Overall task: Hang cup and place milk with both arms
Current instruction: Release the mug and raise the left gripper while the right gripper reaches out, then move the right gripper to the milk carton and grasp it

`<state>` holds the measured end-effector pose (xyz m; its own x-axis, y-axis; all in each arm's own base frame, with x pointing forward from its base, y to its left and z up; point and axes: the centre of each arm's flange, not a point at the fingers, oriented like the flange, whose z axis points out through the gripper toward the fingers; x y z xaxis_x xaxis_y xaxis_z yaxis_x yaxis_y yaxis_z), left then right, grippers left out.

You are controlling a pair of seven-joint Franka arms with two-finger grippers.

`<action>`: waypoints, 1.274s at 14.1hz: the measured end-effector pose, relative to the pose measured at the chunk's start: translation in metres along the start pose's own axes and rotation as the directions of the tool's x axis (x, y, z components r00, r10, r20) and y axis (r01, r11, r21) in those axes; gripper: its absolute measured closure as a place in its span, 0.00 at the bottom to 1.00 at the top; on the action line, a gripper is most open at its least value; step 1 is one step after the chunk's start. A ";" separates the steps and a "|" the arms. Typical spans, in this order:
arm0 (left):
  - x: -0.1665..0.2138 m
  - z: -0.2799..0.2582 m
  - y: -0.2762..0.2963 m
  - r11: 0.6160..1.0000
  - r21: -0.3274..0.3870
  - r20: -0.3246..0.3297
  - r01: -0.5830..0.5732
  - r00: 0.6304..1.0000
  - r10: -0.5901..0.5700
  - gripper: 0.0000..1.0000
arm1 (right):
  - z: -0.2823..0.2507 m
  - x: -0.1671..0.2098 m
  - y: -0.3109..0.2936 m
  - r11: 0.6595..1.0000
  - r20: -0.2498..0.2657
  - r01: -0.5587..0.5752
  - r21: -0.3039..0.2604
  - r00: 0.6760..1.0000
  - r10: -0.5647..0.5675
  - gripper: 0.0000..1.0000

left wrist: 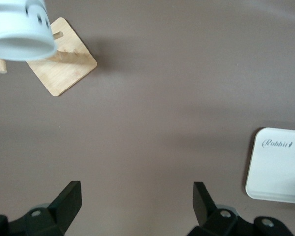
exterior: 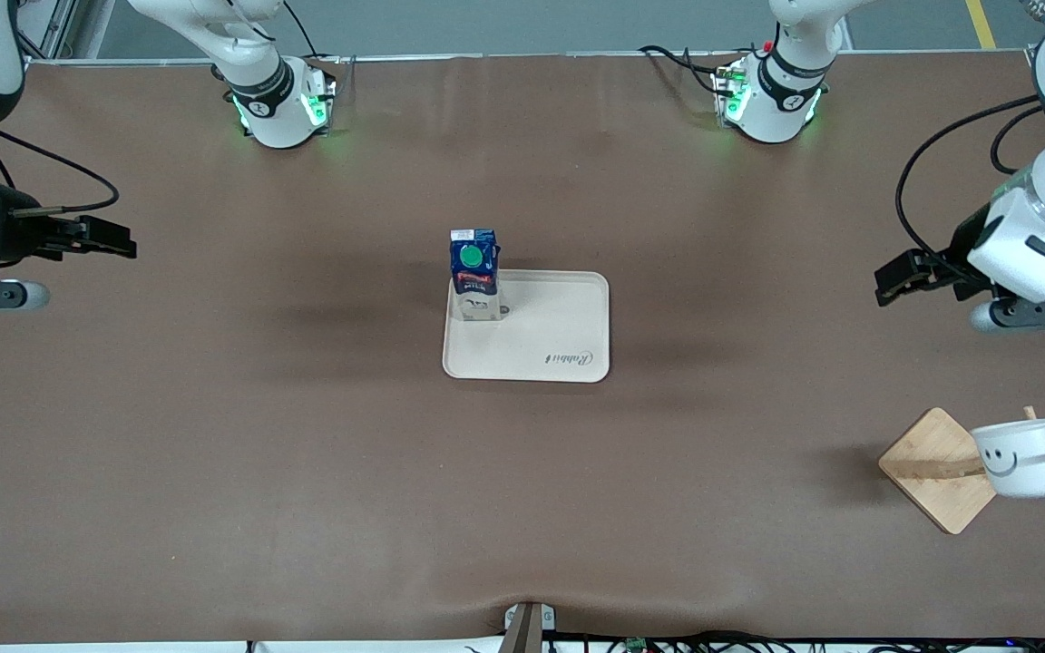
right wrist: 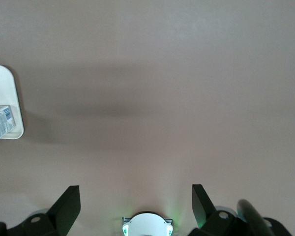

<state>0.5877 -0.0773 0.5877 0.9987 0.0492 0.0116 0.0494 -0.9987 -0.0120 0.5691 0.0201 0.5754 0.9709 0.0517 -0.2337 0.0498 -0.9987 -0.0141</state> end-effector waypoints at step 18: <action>-0.045 -0.054 0.002 0.997 0.028 -0.002 -0.076 0.997 0.076 0.00 | 0.097 0.052 -0.250 0.954 0.031 0.158 0.253 0.985 -0.171 0.00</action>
<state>0.5420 -0.0826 0.6411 0.9996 -0.0265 0.0128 -0.0260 -0.9988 -0.0411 0.5842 0.2729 0.4720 0.9402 0.2222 -0.2580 0.1417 -0.9444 -0.2968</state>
